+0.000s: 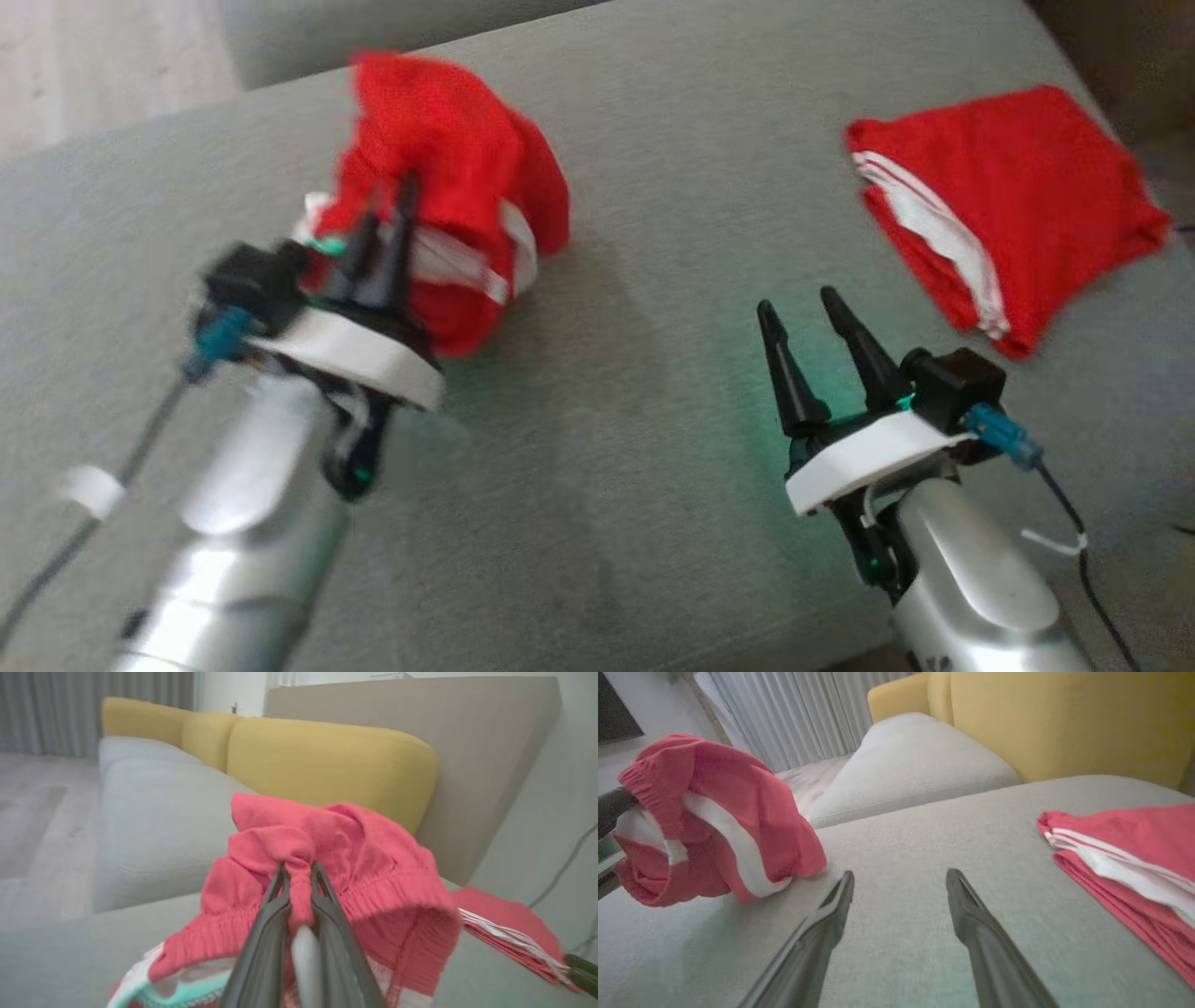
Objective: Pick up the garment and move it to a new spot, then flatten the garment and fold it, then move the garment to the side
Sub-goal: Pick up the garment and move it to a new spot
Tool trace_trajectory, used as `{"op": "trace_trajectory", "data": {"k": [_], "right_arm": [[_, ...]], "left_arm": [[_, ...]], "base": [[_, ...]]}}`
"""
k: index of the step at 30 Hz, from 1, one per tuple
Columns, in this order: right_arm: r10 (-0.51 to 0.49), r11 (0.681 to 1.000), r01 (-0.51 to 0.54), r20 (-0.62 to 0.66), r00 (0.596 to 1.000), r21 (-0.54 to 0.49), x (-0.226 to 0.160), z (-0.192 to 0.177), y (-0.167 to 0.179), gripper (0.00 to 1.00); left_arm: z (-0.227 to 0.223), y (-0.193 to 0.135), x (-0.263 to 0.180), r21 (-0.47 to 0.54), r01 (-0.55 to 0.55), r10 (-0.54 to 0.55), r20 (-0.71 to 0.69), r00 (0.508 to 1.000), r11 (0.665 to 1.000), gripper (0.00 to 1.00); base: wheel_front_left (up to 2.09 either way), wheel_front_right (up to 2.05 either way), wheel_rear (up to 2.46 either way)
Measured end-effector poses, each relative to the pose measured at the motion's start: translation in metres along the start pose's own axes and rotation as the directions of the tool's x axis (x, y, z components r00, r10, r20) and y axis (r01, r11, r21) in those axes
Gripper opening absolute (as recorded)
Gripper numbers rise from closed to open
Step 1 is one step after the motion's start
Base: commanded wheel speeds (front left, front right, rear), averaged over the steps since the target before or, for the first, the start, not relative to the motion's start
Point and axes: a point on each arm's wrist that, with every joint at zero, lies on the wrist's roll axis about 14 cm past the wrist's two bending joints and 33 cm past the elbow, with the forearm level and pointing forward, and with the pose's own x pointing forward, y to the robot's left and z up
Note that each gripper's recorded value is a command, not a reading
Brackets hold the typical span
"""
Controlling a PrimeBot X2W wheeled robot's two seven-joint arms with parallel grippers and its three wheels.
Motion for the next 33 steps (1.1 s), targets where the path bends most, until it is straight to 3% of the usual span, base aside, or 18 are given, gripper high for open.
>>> {"op": "trace_trajectory", "data": {"k": [6, 10, 11, 12, 13, 16, 21, 27, 33], "right_arm": [[-0.056, 0.998, 0.056, 0.011, 0.998, 0.003, -0.02, 0.003, -0.016, 1.0], [-0.075, 0.997, 0.075, 0.018, 0.997, 0.009, -0.024, 0.006, -0.022, 1.0], [-0.075, 0.997, 0.075, 0.019, 0.997, 0.01, -0.024, 0.006, -0.022, 1.0], [-0.075, 0.997, 0.075, 0.019, 0.997, 0.01, -0.024, 0.006, -0.022, 1.0], [-0.074, 0.997, 0.074, 0.022, 0.997, 0.012, -0.022, 0.007, -0.021, 1.0], [-0.069, 0.998, 0.068, 0.024, 0.997, 0.015, -0.019, 0.007, -0.02, 1.0], [-0.043, 0.999, 0.043, 0.031, 0.999, 0.013, -0.01, 0.01, -0.012, 1.0], [-0.015, 1.0, 0.014, 0.025, 1.0, 0.013, 0.0, 0.007, -0.002, 1.0], [0.006, 0.999, -0.006, 0.015, 1.0, 0.035, 0.002, 0.0, 0.008, 1.0]], "left_arm": [[-0.036, -0.078, 0.012, -0.096, 0.155, -0.162, -0.07, 0.984, 0.983, 0.0], [-0.046, -0.084, 0.012, -0.113, 0.153, -0.164, -0.095, 0.982, 0.982, 0.0], [-0.048, -0.079, 0.01, -0.113, 0.135, -0.146, -0.098, 0.984, 0.984, 0.28], [-0.048, -0.079, 0.01, -0.113, 0.135, -0.146, -0.098, 0.984, 0.984, 0.83], [-0.052, -0.065, 0.003, -0.103, 0.091, -0.102, -0.107, 0.989, 0.991, 1.0], [-0.053, -0.048, -0.005, -0.097, 0.031, -0.041, -0.104, 0.994, 0.995, 1.0], [-0.041, 0.004, -0.036, -0.06, -0.162, 0.159, -0.054, 0.986, 0.985, 1.0], [-0.058, 0.058, -0.112, -0.022, -0.393, 0.39, -0.087, 0.917, 0.919, 1.0], [-0.06, 0.077, -0.175, 0.021, -0.522, 0.522, -0.08, 0.849, 0.853, 1.0]], "base": [[0.0, 0.0, 0.0], [0.0, 0.0, 0.0], [0.0, 0.0, 0.0], [0.0, 0.0, 0.0], [0.0, 0.0, 0.0], [0.0, 0.0, 0.0], [0.0, 0.0, 0.0], [0.0, 0.0, 0.0], [0.0, 0.0, 0.0]]}}
